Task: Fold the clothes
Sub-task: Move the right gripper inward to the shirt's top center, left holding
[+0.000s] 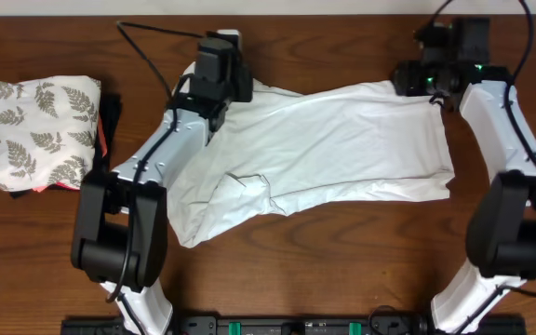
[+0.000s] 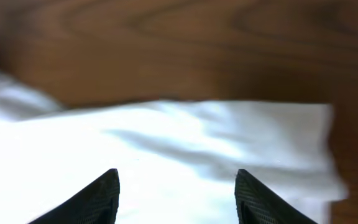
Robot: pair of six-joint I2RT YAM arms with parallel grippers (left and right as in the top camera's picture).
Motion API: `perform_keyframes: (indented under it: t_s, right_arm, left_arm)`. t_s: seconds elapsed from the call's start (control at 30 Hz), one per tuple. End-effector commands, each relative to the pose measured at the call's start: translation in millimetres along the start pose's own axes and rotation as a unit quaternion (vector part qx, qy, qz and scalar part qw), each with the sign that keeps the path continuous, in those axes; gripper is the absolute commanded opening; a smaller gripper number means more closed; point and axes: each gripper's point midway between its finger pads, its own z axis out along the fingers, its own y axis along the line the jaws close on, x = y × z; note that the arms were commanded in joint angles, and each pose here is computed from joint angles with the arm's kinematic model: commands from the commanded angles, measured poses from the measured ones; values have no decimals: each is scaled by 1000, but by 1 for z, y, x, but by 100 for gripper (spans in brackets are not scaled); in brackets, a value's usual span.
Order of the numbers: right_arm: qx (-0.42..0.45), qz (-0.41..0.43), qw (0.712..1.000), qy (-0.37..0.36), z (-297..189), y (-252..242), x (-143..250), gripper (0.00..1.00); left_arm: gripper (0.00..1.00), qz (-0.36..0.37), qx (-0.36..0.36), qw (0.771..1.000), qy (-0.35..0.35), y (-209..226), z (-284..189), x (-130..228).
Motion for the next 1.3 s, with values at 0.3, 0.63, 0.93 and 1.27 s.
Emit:
perform_keyframes:
  t_s: [0.3,0.63,0.93,1.27]
  right_arm:
    - [-70,-96,985,127,75,107,76,59]
    - [-53,-88,978,180,114,102,114,58]
    - [-50,-85,976,194,119,99,123,58]
    - [-44,-59,974,216,115,98,133,54]
  left_arm:
    - [6,7,28,999,43,12,49,44]
    - [6,21,47,998,31,1,76,60]
    - [6,17,46,996,69,4,96,97]
    - [6,18,0,1000,-17,30,102,57]
